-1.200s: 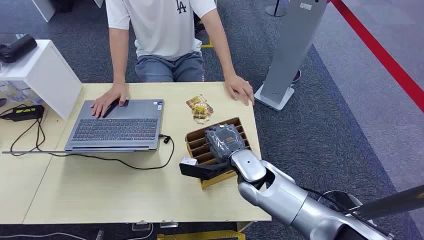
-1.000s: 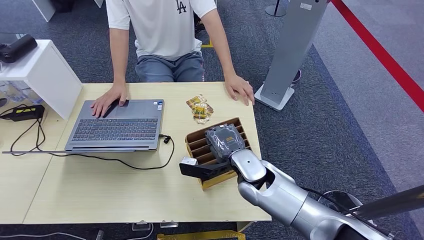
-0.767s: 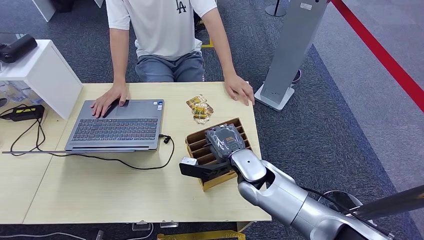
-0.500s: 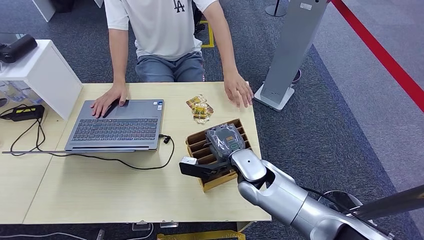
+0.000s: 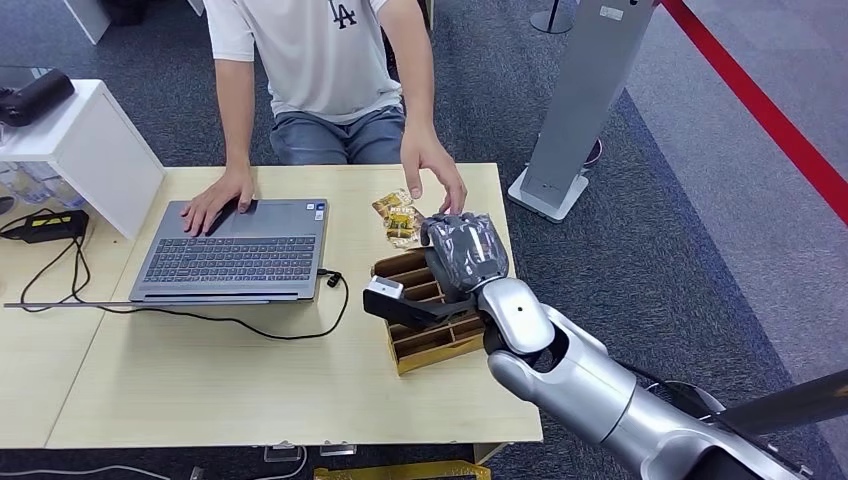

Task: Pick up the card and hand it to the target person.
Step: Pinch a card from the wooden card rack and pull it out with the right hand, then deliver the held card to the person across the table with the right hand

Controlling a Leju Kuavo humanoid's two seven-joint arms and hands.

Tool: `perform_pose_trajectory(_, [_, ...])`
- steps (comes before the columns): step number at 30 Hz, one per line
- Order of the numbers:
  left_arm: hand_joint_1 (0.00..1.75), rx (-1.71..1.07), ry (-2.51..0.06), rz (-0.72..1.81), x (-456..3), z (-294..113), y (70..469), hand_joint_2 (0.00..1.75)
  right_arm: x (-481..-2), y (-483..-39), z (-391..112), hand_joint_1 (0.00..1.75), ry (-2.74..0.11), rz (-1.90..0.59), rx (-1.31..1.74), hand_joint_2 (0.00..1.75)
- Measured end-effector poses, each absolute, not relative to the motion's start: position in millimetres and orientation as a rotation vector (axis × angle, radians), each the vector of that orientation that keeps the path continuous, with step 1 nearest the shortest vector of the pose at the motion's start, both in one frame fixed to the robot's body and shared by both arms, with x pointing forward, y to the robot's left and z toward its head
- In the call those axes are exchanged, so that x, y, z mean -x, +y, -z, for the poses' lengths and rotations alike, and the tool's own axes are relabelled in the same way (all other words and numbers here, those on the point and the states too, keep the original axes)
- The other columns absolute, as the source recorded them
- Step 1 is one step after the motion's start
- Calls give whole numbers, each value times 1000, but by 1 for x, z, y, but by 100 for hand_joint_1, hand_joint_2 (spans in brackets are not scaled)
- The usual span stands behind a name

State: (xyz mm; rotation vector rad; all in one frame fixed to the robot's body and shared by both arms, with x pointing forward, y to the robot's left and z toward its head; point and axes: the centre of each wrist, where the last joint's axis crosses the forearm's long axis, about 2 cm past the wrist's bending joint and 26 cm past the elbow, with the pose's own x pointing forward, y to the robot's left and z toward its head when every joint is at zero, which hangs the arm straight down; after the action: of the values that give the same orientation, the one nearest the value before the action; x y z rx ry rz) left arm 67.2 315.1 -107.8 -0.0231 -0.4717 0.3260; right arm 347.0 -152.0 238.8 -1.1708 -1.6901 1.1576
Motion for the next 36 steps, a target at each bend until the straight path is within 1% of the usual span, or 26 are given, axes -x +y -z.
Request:
perform_pose_trajectory(7, [0, 14, -461, -335, -62, 109, 315, 0, -330, -167, -267, 148, -1897, -964, 1252, 175])
perform_pose_trajectory(13, [0, 22, -457, -338, -61, 109, 315, 0, -318, -177, -271, 148, -1964, -900, 1270, 175])
perform_pose_trajectory(15, [0, 35, -456, -340, -61, 109, 314, 0, -317, -179, -270, 135, -1962, -898, 1269, 175])
perform_pose_trajectory(16, [0, 43, -455, -341, -61, 109, 314, 0, -317, -181, -269, 120, -1959, -898, 1268, 175])
perform_pose_trajectory(17, [0, 51, -455, -341, -61, 109, 314, 44, -316, -182, -267, 83, -1956, -898, 1267, 175])
perform_pose_trajectory(19, [0, 64, -454, -336, -62, 109, 314, 131, -315, -184, -265, 22, -1949, -900, 1264, 175])
perform_pose_trajectory(20, [0, 67, -453, -332, -62, 109, 314, 131, -315, -184, -263, 0, -1945, -901, 1262, 175])
perform_pose_trajectory(23, [0, 62, -455, -330, -62, 109, 314, 0, -313, -187, -259, 0, -1937, -897, 1232, 175])
perform_pose_trajectory(29, [0, 40, -456, -342, -61, 109, 314, 0, -309, -196, -246, 0, -1984, -804, 964, 175])
perform_pose_trajectory(33, [0, 32, -452, -349, -61, 109, 314, 0, -305, -204, -236, 0, -1959, -747, 881, 175])
perform_pose_trajectory(36, [0, 24, -450, -355, -61, 109, 315, 0, -302, -212, -224, 0, -1916, -677, 653, 175])
